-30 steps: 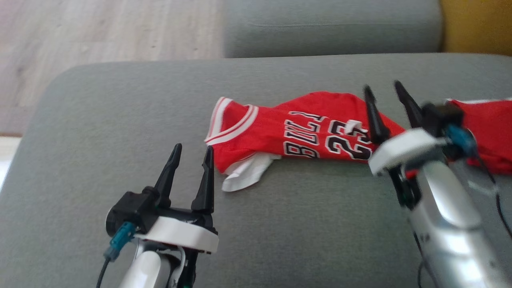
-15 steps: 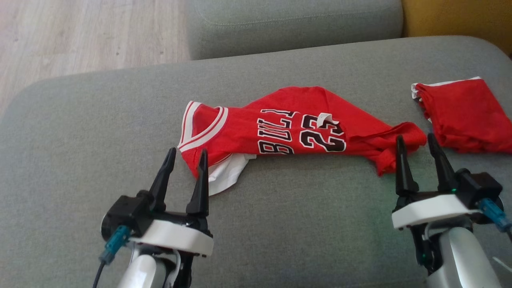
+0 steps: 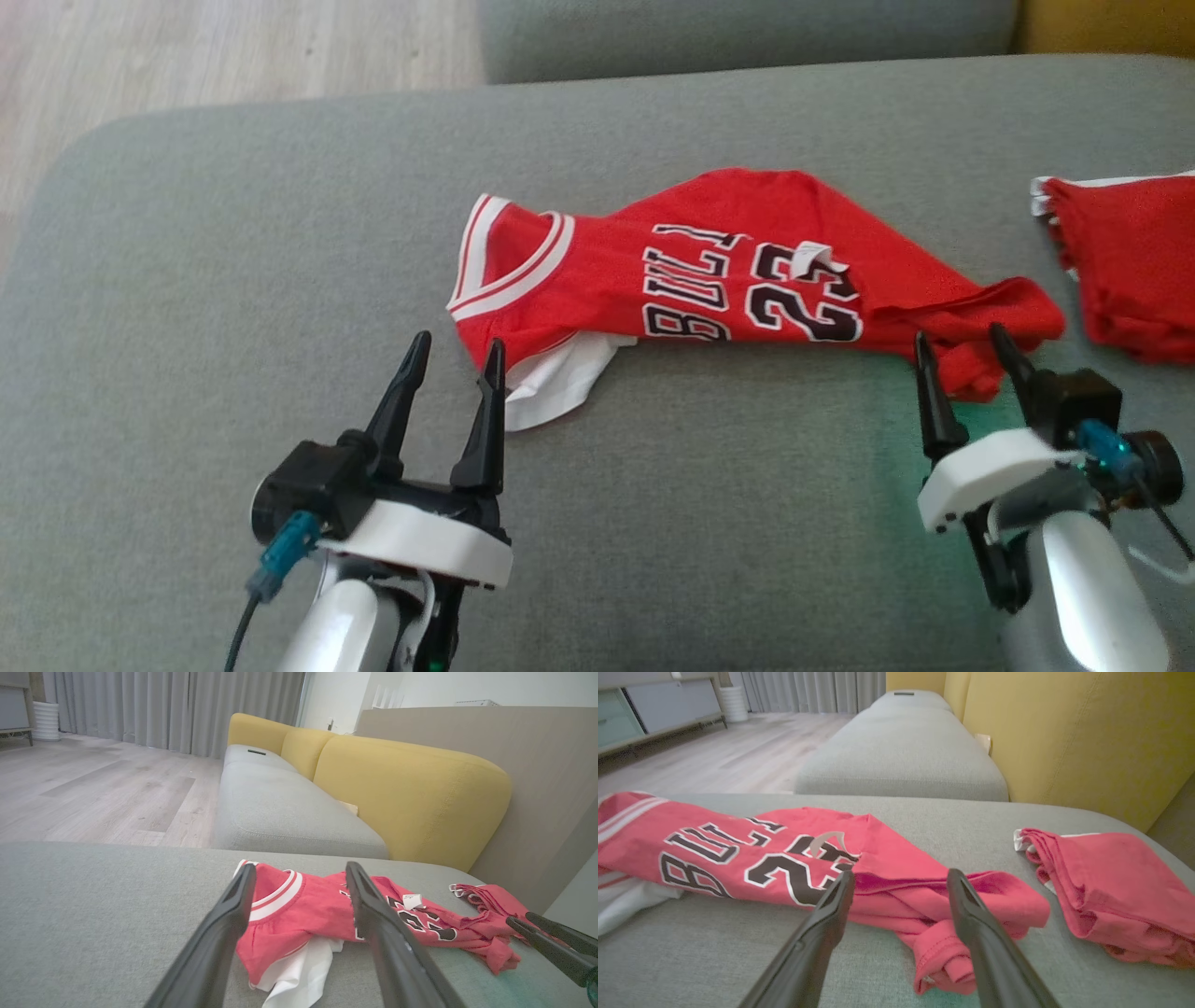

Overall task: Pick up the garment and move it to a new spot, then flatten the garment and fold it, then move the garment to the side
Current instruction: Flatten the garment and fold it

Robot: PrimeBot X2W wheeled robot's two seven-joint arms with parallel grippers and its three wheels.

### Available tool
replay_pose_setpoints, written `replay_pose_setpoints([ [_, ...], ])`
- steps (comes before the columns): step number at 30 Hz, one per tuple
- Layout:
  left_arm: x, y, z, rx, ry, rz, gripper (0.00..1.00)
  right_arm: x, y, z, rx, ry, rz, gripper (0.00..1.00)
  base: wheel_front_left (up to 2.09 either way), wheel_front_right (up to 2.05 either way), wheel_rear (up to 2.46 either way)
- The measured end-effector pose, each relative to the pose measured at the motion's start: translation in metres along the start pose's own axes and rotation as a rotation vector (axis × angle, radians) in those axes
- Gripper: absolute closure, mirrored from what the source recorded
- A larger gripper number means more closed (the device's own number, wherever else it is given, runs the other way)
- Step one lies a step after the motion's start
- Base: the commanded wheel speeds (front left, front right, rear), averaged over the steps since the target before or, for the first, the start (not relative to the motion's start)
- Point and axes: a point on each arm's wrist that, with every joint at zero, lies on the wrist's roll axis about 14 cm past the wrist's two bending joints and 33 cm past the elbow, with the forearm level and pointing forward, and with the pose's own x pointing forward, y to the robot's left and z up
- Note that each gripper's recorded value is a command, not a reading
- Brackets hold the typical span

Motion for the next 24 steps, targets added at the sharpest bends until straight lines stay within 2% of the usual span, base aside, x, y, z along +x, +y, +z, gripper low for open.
replay_pose_setpoints([
  [17, 0.006, 0.020, -0.010, 0.009, 0.028, 0.051, 0.00, 0.047, 0.013, -0.030, -0.093, 0.122, 0.068, 0.00, 0.00, 0.00, 0.00],
  [18, 0.006, 0.020, -0.011, 0.009, 0.031, 0.052, 0.00, 0.050, 0.013, -0.030, -0.100, 0.124, 0.071, 0.22, 0.00, 0.00, 0.00],
  [19, 0.006, 0.020, -0.012, 0.011, 0.034, 0.052, 0.00, 0.053, 0.012, -0.029, -0.106, 0.125, 0.072, 0.22, 0.00, 0.00, 0.00],
  [20, 0.006, 0.020, -0.013, 0.015, 0.037, 0.051, 0.00, 0.057, 0.009, -0.027, -0.115, 0.121, 0.070, 1.00, 0.00, 0.00, 0.00],
  [24, 0.011, 0.019, -0.014, 0.016, 0.038, 0.043, 0.00, 0.078, -0.003, -0.003, -0.164, 0.070, 0.065, 1.00, 0.00, 0.00, 0.00],
])
